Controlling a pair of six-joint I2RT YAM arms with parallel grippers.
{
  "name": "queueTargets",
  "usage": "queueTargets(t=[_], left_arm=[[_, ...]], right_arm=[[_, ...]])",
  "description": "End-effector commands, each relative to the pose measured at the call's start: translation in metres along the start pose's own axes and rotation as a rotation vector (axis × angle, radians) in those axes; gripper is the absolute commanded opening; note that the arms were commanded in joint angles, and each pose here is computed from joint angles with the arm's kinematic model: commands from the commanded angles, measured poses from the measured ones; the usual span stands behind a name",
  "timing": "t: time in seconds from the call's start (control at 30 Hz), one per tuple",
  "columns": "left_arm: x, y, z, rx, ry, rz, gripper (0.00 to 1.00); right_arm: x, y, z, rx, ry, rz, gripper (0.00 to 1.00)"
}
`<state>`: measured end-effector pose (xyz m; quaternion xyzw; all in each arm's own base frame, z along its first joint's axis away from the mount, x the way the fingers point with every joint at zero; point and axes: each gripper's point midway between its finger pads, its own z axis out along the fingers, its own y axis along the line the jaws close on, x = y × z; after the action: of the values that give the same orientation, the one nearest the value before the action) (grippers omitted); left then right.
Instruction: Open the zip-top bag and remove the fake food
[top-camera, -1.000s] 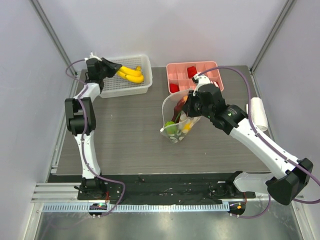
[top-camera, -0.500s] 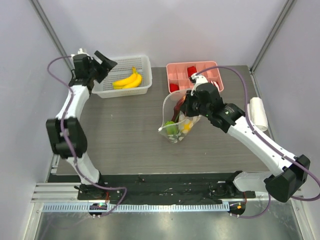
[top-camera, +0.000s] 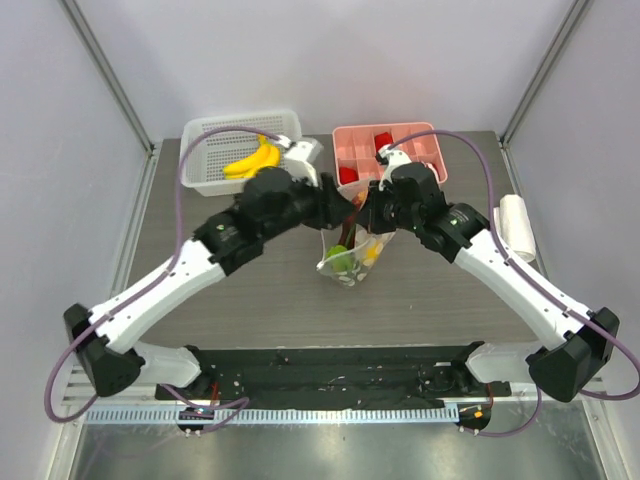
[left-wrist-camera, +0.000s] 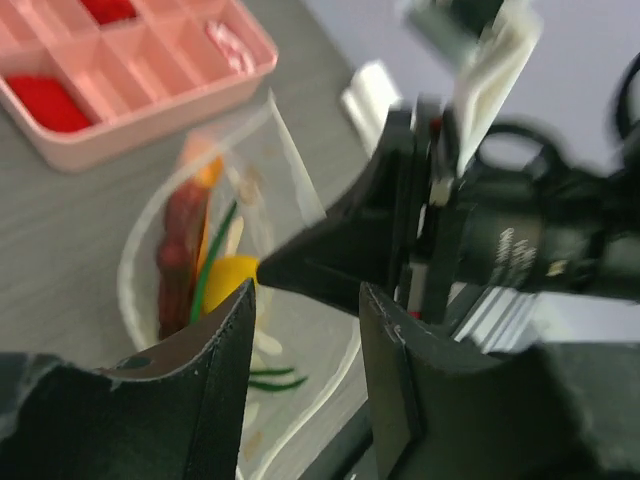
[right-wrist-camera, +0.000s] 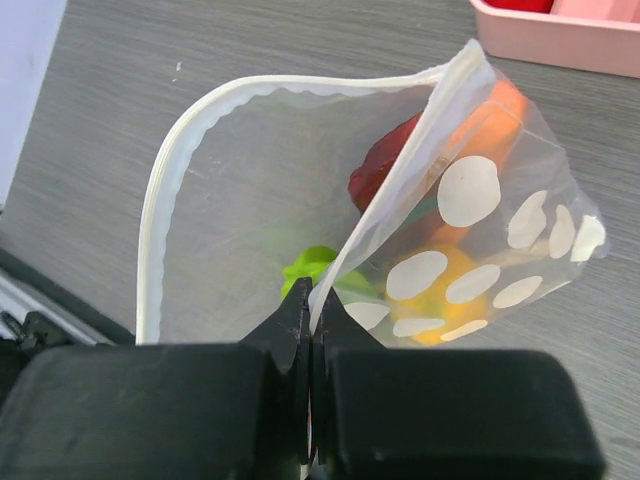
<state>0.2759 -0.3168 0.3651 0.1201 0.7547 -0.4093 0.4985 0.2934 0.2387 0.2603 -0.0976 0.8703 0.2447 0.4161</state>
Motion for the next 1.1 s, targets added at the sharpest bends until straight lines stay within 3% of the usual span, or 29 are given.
queueTargets(t=[0.0, 0.2, 0.4, 0.53, 0.7, 0.87, 1.07], left_arm=[[0.037, -0.003, 0.005, -0.199, 0.075, 0.189, 0.43], [0.028, -0.033, -0.018, -0.181, 0.012, 0.170, 0.41], [0.043, -0.017, -0.014, -0.285, 0.081, 0.145, 0.36], [0.045, 0.005, -0.008, -0.407, 0.076, 0.178, 0.24], [0.055, 0.015, 0.008, -0.408, 0.118, 0.198, 0.23], [0.072, 0.028, 0.020, -0.410, 0.155, 0.138, 0.25], [0.078, 0.044, 0.034, -0.403, 0.169, 0.099, 0.48]], right_arm=[[-0.030, 0.040, -0.031, -0.175, -0.069, 0.012, 0.01], [-0.046, 0.061, -0.066, -0.274, -0.113, 0.030, 0.01], [-0.022, 0.053, -0.046, -0.256, -0.042, 0.045, 0.01], [-0.017, 0.051, -0.041, -0.259, -0.045, 0.056, 0.01], [-0.018, 0.050, -0.041, -0.256, -0.050, 0.047, 0.01], [-0.016, 0.049, -0.040, -0.252, -0.048, 0.039, 0.01], [-0.012, 0.050, -0.036, -0.260, -0.029, 0.035, 0.01]])
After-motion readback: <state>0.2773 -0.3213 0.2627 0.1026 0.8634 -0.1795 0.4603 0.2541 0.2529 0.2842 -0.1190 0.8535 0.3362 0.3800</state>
